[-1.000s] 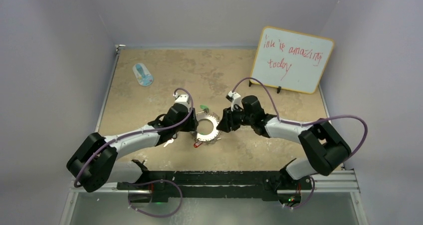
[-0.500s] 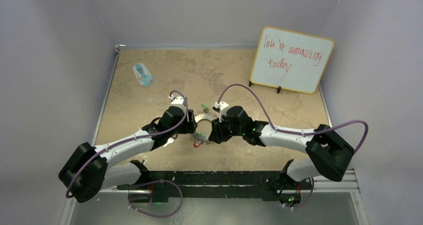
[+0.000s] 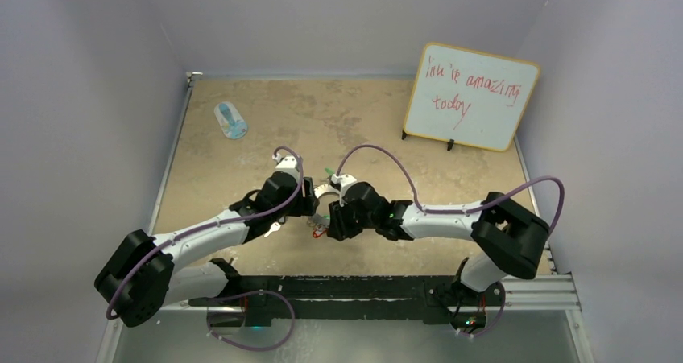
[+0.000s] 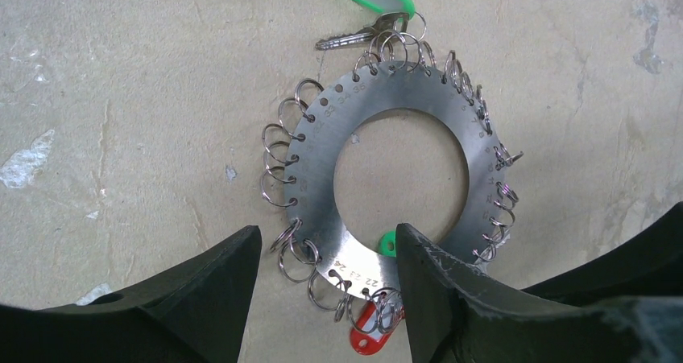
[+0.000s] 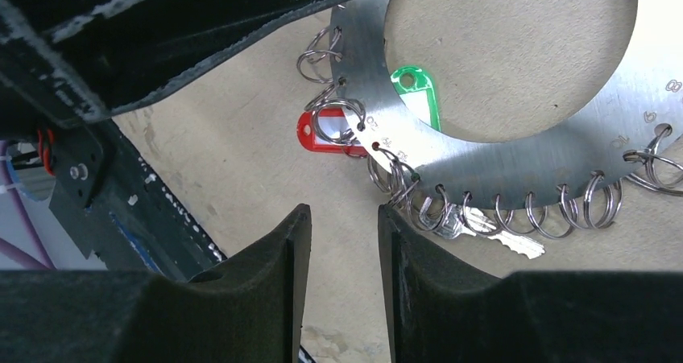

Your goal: Put the keys on the keyring

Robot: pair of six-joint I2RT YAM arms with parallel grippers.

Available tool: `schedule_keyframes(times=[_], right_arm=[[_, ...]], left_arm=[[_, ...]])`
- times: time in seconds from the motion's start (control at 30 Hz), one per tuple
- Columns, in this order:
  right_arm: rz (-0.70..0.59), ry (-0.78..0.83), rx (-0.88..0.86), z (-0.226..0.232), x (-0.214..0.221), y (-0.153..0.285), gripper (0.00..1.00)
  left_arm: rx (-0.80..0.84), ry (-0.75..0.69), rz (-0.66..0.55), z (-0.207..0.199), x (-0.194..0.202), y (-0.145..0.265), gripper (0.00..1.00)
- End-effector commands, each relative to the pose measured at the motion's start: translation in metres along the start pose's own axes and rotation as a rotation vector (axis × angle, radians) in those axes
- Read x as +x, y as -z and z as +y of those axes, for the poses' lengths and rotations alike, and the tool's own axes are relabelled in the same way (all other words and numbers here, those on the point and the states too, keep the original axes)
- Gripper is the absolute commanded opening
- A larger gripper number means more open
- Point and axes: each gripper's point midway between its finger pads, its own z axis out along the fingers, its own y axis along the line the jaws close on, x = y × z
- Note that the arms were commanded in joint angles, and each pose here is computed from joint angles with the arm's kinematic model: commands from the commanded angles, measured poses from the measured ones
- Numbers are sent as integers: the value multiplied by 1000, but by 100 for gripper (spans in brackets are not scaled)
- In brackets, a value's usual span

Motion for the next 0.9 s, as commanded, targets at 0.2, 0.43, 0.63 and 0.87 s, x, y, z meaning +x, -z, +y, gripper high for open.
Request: schedule_keyframes(times=[0.2, 0.43, 0.63, 0.87], right_arm=[[-41, -23, 60, 0, -19, -7, 34], [-27, -12, 96, -6, -18, -11, 32], [-6, 2, 133, -12, -11, -10, 30], [-3, 31, 181, -15, -9, -7, 31]], left_arm=[[30, -5, -16, -6, -3, 0, 61], [36, -6, -23, -7, -6, 1, 60], [35, -8, -25, -8, -7, 1, 60], [33, -8, -23, -7, -6, 1, 60]])
